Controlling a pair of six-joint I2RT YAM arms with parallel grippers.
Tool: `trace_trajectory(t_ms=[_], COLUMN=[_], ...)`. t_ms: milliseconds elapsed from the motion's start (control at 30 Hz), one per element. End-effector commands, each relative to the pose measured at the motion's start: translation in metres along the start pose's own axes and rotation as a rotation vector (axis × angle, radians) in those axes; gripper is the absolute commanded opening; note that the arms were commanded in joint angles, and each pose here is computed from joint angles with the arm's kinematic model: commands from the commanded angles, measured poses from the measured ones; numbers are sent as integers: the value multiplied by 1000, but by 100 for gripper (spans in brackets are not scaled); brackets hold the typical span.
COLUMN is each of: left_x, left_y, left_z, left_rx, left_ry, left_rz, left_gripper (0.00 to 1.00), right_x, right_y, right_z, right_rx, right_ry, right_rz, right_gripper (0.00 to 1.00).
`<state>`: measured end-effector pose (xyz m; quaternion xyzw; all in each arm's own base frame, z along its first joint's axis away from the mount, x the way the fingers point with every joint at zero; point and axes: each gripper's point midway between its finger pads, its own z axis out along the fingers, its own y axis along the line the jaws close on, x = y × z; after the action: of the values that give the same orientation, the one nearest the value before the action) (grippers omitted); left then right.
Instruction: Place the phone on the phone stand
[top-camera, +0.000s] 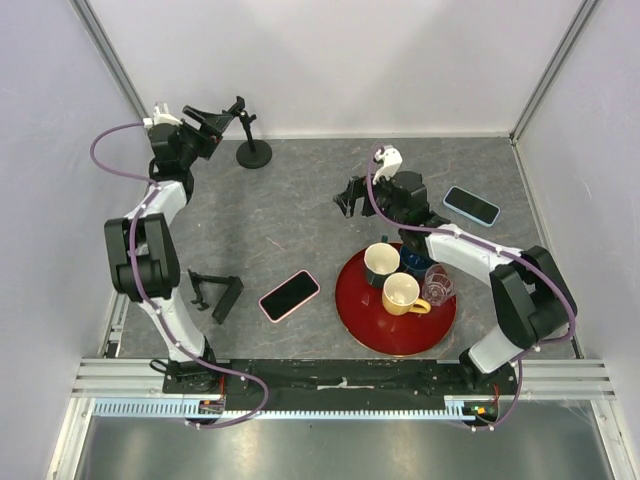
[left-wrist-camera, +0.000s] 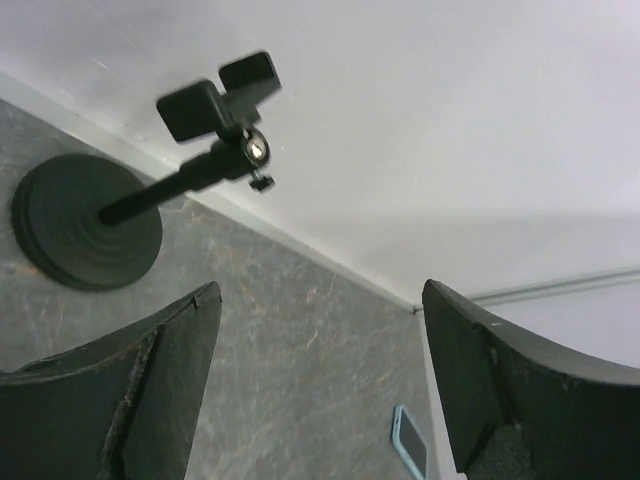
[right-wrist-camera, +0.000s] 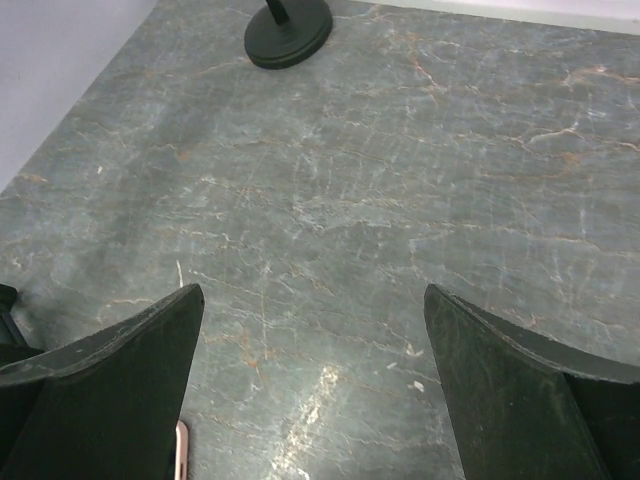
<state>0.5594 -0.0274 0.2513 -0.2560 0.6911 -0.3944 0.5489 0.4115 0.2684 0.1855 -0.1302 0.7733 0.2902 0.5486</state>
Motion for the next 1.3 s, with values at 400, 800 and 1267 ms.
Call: trace_trajectory(t_ms=[400,800,1267], left_x=[-41,-34,-24], left_y=[51,60,40], left_z=[102,136,119], left_rx=[-42,-36,-34], left_ry=[-175,-139,-143], left_rz=[-242,-284,-277], left_gripper=[88,81,16], right_x=[-47,-43,-42], right_y=[-10,-15,-16], right_z=[-29,-27,-25], right_rx=[12,18,15], right_ry=[-202,-196,-192], right_rz=[-66,-68,-66], right_gripper=[98,98,98])
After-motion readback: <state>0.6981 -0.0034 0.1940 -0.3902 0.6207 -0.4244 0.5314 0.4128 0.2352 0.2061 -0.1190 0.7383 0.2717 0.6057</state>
